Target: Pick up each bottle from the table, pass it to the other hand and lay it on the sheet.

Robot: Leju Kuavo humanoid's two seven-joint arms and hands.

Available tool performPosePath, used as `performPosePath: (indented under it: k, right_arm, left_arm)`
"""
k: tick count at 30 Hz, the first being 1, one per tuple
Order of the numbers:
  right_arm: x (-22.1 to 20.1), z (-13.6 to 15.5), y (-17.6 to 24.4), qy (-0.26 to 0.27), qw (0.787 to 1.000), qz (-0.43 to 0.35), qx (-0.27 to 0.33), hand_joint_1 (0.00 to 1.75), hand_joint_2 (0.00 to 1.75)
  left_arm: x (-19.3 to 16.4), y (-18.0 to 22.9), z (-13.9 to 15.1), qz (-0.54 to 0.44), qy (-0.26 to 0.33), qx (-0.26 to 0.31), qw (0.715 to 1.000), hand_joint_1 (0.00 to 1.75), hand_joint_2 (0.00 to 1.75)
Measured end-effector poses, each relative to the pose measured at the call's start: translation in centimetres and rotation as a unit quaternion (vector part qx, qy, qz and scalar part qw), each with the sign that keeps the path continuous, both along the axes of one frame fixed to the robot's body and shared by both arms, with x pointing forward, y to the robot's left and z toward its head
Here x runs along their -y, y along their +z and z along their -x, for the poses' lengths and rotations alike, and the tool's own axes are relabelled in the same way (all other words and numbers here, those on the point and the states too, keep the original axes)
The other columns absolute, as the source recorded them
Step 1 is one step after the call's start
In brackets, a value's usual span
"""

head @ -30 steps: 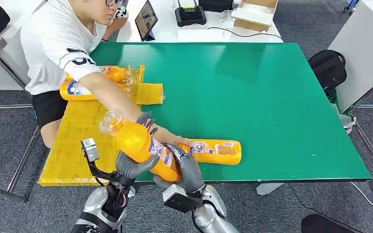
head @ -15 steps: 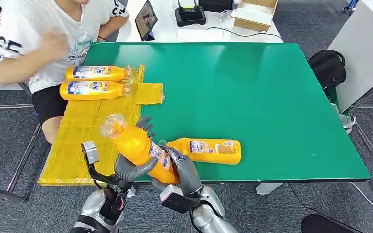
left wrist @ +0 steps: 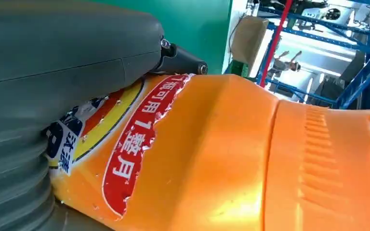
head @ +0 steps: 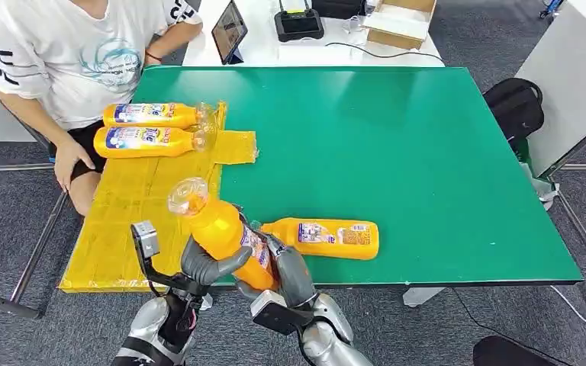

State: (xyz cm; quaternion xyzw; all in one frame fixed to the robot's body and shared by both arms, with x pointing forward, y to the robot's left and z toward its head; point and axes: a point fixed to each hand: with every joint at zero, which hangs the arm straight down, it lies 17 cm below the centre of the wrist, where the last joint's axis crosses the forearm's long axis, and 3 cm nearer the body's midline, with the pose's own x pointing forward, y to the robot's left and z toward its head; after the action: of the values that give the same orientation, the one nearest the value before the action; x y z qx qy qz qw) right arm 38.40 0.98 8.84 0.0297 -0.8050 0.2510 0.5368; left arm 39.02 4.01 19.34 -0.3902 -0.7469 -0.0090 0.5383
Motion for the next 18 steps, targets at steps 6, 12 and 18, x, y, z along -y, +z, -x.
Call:
performPosePath:
  k: [6,12,18]
  right_arm:
    - [0.0,0.0,0.0,0.000,1.000,0.001,0.000,1.75,1.75]
    - [0.2,-0.1,-0.4,-0.009,1.000,0.012,-0.002,0.00,0.00]
    - [0.1,-0.4,0.5,-0.006,1.000,-0.009,-0.008,0.00,0.00]
  left_arm:
    - [0.0,0.0,0.0,-0.002,0.000,0.001,1.000,1.75,1.75]
    - [0.0,0.2,-0.8,-0.032,0.024,0.013,0.999,1.75,1.75]
    - [-2.2,1.5,-3.7,-0.109,0.135,0.066,0.983,1.75,1.75]
